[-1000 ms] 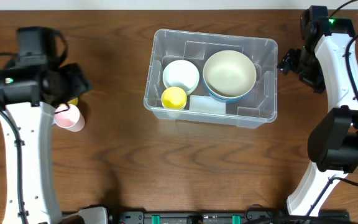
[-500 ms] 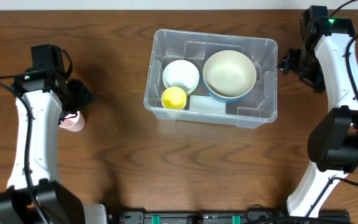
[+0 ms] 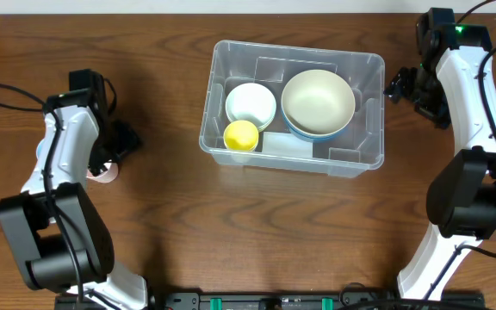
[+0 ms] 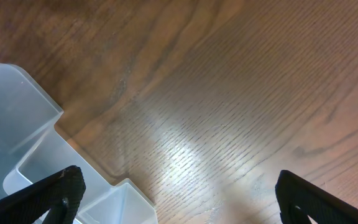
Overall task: Pack container
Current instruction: 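Move the left gripper to the pink cup and grasp its rim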
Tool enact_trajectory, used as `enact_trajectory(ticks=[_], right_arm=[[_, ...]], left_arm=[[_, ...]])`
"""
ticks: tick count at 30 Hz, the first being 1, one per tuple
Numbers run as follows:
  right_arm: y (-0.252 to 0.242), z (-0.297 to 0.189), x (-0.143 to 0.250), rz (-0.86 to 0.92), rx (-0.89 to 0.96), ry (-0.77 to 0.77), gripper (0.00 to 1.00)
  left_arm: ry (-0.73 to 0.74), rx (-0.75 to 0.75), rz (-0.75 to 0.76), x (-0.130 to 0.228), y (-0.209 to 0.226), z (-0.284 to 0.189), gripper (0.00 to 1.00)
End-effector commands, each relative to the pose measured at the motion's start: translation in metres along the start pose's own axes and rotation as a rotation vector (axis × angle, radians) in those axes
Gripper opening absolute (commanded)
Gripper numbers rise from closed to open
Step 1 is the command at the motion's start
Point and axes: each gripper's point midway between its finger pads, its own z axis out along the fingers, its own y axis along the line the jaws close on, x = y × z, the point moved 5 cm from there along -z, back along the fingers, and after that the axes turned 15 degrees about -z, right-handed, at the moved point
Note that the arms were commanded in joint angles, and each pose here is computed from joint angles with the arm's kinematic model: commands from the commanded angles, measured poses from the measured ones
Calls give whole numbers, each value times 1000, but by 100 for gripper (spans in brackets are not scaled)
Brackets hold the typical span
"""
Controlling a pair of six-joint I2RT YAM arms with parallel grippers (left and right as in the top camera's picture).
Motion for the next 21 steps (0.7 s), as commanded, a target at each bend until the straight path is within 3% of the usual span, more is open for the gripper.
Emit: enact_trajectory(ticks=[1,3,5,7,11,21], right_arm=[[0,-1,0,14,5,-6,99],[0,-1,0,14,5,-6,99],[0,-1,0,14,5,-6,99],[0,-1,0,14,5,-6,99],[0,-1,0,14,5,-6,99],[0,-1,0,14,5,-6,99]], left_arm=[[26,12,16,2,0,4,72],[23,14,16,2,-1,4,62],[23,14,16,2,-1,4,39],[25,16,15,2,-1,4,23],[26,16,15,2,-1,4,9],[27,14,19,3,-1,3,7]])
